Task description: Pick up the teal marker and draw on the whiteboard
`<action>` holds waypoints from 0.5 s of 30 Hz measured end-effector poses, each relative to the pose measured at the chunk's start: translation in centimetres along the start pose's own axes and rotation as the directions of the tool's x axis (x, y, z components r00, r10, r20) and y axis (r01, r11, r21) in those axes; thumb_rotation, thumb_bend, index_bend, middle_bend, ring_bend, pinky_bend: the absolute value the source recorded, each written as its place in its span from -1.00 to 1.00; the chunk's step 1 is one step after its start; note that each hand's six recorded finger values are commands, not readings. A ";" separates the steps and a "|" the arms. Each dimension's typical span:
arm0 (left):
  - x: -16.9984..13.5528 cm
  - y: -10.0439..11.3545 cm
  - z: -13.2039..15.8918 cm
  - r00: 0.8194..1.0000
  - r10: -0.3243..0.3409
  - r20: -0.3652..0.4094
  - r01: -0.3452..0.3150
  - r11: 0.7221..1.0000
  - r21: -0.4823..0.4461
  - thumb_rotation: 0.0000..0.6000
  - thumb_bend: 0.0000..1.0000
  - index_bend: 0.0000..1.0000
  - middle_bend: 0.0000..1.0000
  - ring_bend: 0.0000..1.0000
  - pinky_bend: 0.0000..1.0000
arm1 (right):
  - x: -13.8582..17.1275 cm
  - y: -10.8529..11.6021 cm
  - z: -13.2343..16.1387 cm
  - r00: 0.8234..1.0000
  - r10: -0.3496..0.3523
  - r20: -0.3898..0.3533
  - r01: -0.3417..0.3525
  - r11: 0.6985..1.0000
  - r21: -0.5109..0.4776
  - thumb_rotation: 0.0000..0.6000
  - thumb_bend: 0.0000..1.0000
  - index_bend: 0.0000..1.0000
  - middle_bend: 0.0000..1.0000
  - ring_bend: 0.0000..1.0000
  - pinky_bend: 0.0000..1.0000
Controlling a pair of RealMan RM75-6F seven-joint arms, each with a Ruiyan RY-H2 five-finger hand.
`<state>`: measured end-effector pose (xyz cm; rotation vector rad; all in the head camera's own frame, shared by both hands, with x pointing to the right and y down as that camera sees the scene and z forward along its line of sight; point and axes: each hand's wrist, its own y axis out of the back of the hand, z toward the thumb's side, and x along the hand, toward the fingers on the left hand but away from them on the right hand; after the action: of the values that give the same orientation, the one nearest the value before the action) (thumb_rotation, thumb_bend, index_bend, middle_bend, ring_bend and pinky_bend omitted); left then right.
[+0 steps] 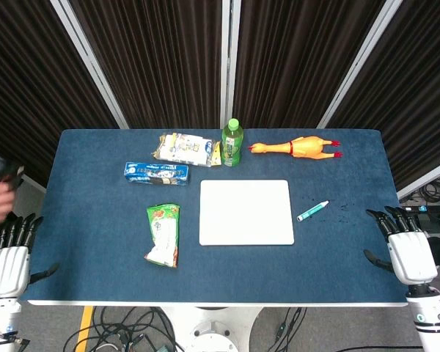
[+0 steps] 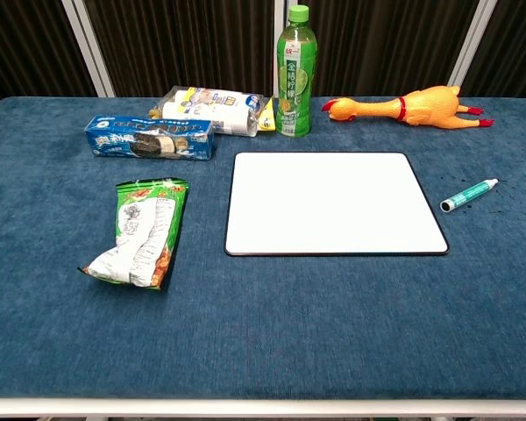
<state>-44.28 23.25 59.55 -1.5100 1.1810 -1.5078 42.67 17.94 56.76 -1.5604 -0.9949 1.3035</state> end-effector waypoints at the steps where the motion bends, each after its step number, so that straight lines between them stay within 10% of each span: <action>1: 0.0 -0.1 0.0 1.000 -0.004 -0.001 0.004 1.000 0.001 1.00 -0.88 -0.80 -0.91 -1.00 -1.00 | -0.1 -0.1 0.1 1.000 0.003 -0.002 -0.003 1.000 -0.002 1.00 -0.89 -0.65 -0.47 -0.74 -0.73; 15: 0.6 -0.6 0.3 1.000 -0.027 0.005 0.027 1.000 0.004 1.00 -0.88 -0.80 -0.91 -1.00 -1.00 | -1.9 -1.1 0.4 0.999 0.025 -0.040 -0.024 1.000 0.014 1.00 -0.80 -0.48 -0.32 -0.66 -0.59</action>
<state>-43.98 22.85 60.29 -1.5318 1.1592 -1.5225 41.91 16.60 58.33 -1.5873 -0.9431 1.2884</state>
